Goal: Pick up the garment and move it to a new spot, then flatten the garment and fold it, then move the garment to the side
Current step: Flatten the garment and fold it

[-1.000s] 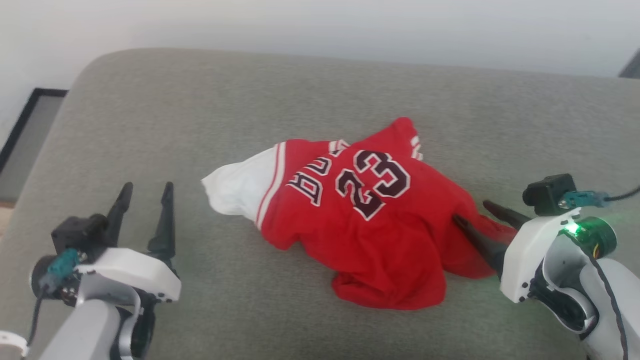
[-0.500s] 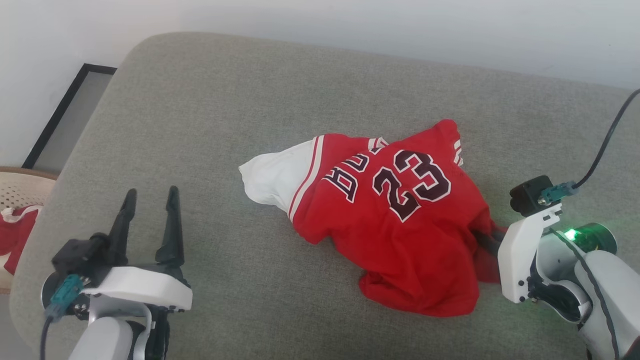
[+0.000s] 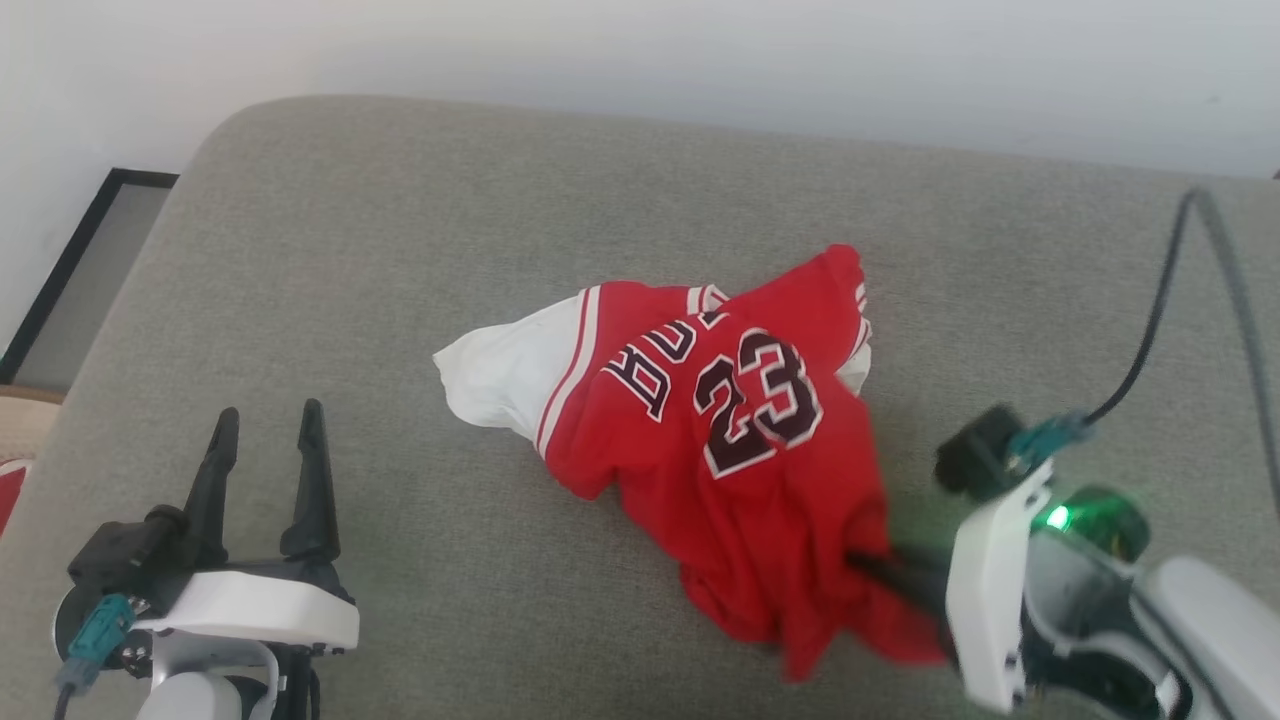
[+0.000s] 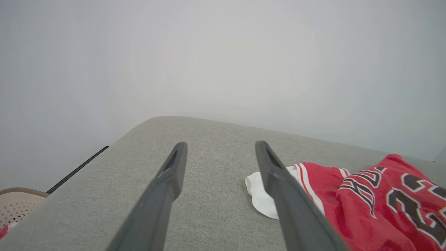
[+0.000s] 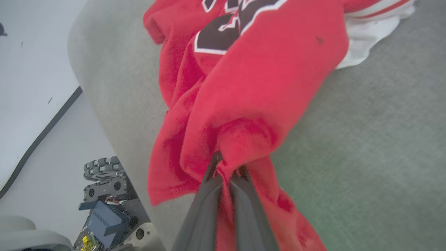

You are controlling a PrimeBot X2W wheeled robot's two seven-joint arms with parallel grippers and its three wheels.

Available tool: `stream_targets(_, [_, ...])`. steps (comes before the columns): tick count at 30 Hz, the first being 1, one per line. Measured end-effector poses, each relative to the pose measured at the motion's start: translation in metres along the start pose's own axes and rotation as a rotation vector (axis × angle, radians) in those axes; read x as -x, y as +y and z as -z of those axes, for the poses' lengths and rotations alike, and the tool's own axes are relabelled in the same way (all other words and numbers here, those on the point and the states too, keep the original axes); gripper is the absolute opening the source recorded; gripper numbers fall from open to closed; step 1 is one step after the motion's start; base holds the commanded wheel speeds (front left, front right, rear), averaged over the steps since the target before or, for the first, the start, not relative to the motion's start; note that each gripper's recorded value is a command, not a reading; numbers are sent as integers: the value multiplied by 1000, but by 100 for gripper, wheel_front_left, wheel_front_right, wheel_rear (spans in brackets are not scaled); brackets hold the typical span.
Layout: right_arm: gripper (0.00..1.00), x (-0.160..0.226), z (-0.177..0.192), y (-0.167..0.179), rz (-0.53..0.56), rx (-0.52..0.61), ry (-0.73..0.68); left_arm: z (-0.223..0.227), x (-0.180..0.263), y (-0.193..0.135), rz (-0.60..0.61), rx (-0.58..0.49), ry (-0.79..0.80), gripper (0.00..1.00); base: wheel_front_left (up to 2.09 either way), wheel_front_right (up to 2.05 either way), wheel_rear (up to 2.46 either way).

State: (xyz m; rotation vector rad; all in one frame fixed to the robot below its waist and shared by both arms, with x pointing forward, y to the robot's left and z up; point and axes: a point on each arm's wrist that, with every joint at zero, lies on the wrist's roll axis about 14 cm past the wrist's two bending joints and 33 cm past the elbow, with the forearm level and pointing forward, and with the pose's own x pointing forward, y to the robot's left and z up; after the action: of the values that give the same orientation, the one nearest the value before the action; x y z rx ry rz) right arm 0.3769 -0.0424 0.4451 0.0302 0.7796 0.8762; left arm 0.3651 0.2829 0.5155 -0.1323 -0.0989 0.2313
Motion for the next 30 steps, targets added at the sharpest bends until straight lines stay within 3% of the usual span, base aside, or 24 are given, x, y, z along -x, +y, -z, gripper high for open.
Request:
stream_targets(8, [0, 4, 40, 35, -103, -45, 117, 6, -1, -6, 22, -6, 9, 100, 0, 0, 0])
stream_targets(9, [7, 2, 44, 37, -109, -59, 121, 8, -1, -7, 23, -5, 11, 100, 0, 0, 0])
stream_targets(10, [43, -1, 46, 39, -114, -74, 118, 8, -1, -7, 22, -4, 13, 100, 0, 0, 0])
stream_targets(11, [100, -2, 48, 39, -112, -80, 117, 9, 0, -7, 24, -6, 14, 100, 0, 0, 0])
stream_targets(20, [100, 3, 9, 29, -84, -79, -51, 9, 4, -2, 12, -6, 12, 100, 0, 0, 0])
stream_targets(30, [100, 18, -44, -10, 45, 2, -243, 9, 11, 3, 0, -2, 10, 100, 0, 0, 0])
